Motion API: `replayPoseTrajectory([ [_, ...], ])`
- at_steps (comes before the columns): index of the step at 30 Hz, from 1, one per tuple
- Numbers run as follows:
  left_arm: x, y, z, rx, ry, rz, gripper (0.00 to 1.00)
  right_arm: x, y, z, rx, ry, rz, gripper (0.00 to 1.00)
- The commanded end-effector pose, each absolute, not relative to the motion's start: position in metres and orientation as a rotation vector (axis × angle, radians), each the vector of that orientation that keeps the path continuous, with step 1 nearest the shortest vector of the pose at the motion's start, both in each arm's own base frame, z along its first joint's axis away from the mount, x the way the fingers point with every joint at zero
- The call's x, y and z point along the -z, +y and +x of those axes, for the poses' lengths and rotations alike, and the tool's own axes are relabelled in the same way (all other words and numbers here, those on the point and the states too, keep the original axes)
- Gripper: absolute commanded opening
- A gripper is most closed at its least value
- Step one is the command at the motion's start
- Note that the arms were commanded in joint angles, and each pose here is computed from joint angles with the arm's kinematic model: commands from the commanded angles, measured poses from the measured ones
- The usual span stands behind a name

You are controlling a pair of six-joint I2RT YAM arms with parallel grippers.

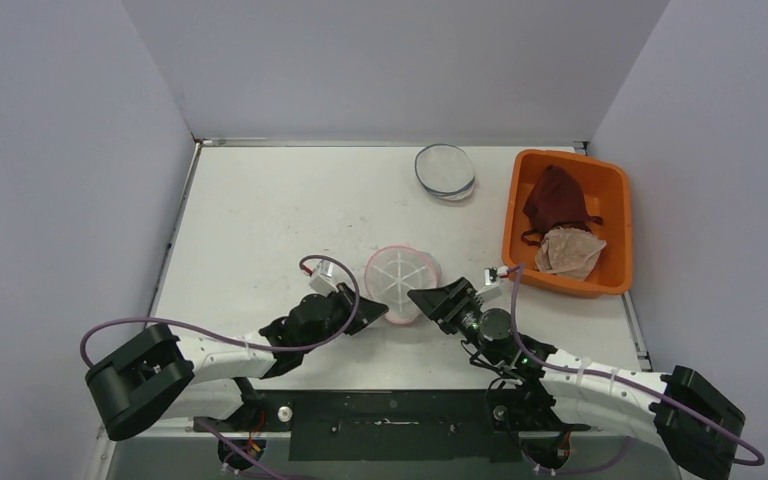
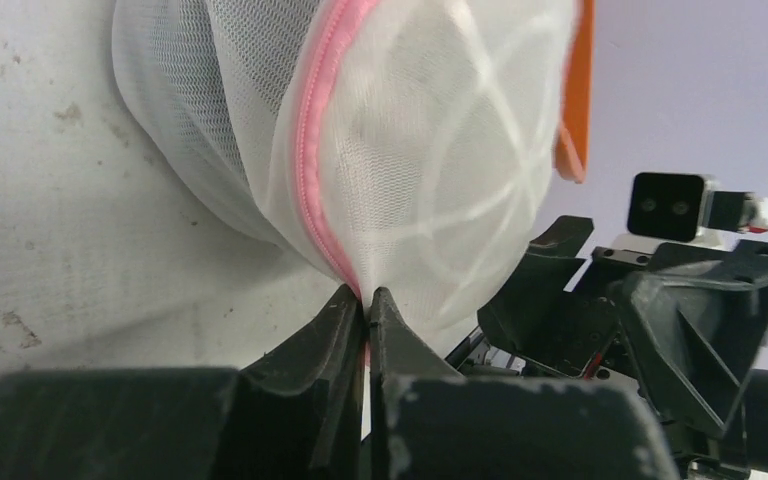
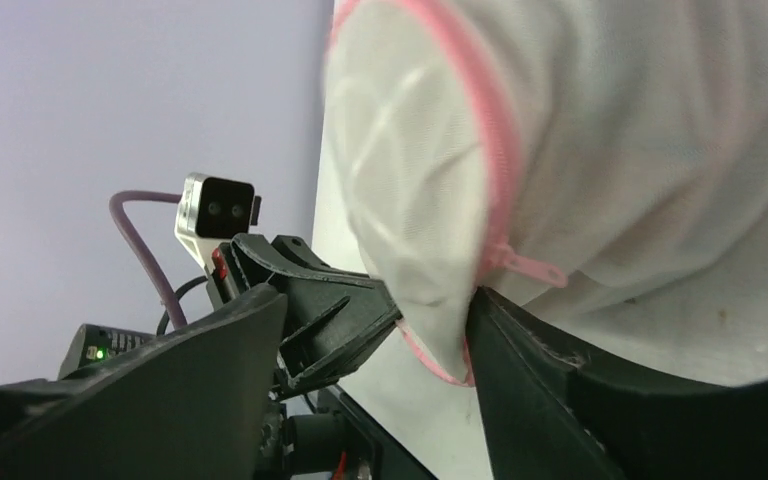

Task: Unzip the laundry bag and remove the bra
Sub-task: Adjust the laundry bag at the center of the board.

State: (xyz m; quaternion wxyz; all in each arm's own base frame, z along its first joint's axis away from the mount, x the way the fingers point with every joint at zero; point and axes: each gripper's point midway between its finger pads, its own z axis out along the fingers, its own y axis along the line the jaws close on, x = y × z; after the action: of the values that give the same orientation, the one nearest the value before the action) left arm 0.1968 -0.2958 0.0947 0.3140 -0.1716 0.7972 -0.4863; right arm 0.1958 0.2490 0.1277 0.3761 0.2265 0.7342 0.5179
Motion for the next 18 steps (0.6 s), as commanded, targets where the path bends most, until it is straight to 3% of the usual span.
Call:
replayPoseTrajectory([
  [1,-0.147,-0.299,0.209,1.379,1.967,-0.384,0.0,-0.156,0.26,0.189,-1.218,1.948,0.309,0.74],
  [4,-0.158,-0.288,0.213,1.403,1.971,-0.338,0.0,-0.164,0.247,0.191,-1.063,1.987,0.177,0.84],
  [9,-0.162,-0.275,0.219,1.432,2.06,-0.187,0.0,-0.168,0.212,0.211,-0.879,2.035,0.062,0.87],
  [18,-0.154,-0.27,0.224,1.38,2.174,-0.025,0.0,-0.169,0.22,0.248,-1.254,2.005,0.049,0.87],
])
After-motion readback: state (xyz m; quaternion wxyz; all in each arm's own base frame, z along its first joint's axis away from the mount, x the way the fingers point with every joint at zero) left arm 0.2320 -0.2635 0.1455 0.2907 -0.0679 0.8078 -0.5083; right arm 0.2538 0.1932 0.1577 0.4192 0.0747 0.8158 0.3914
